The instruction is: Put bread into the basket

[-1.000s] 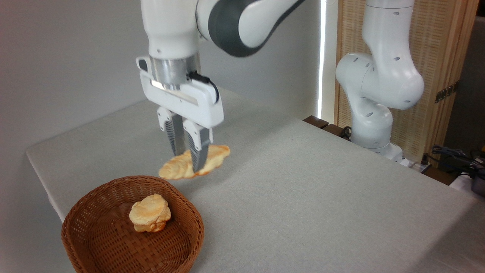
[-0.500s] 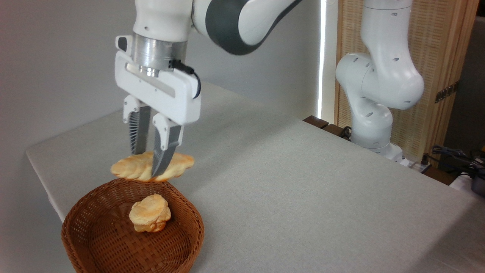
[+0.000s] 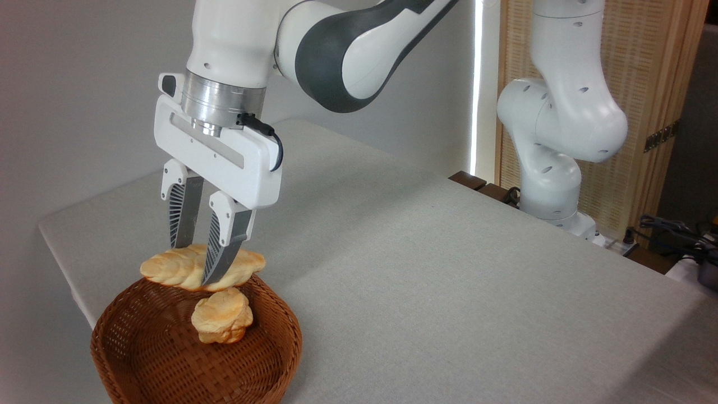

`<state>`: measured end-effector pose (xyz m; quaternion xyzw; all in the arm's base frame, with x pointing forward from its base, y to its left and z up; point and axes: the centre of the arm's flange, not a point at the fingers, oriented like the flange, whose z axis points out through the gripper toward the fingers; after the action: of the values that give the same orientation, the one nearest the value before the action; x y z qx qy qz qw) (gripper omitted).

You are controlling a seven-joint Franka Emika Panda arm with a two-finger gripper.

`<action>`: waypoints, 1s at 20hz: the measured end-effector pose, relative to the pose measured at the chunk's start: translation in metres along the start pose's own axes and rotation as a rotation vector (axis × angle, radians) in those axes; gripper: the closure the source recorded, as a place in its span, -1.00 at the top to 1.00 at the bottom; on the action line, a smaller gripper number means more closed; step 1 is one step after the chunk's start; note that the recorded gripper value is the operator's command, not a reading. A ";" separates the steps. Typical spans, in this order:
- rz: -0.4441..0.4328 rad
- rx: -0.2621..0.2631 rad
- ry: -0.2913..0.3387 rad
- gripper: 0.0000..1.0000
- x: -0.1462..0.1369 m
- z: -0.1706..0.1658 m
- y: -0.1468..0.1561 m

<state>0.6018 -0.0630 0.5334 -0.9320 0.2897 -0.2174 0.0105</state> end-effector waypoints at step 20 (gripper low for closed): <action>-0.004 0.018 0.026 1.00 0.003 -0.003 -0.004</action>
<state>0.6047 -0.0608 0.5374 -0.9296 0.2859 -0.2322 0.0146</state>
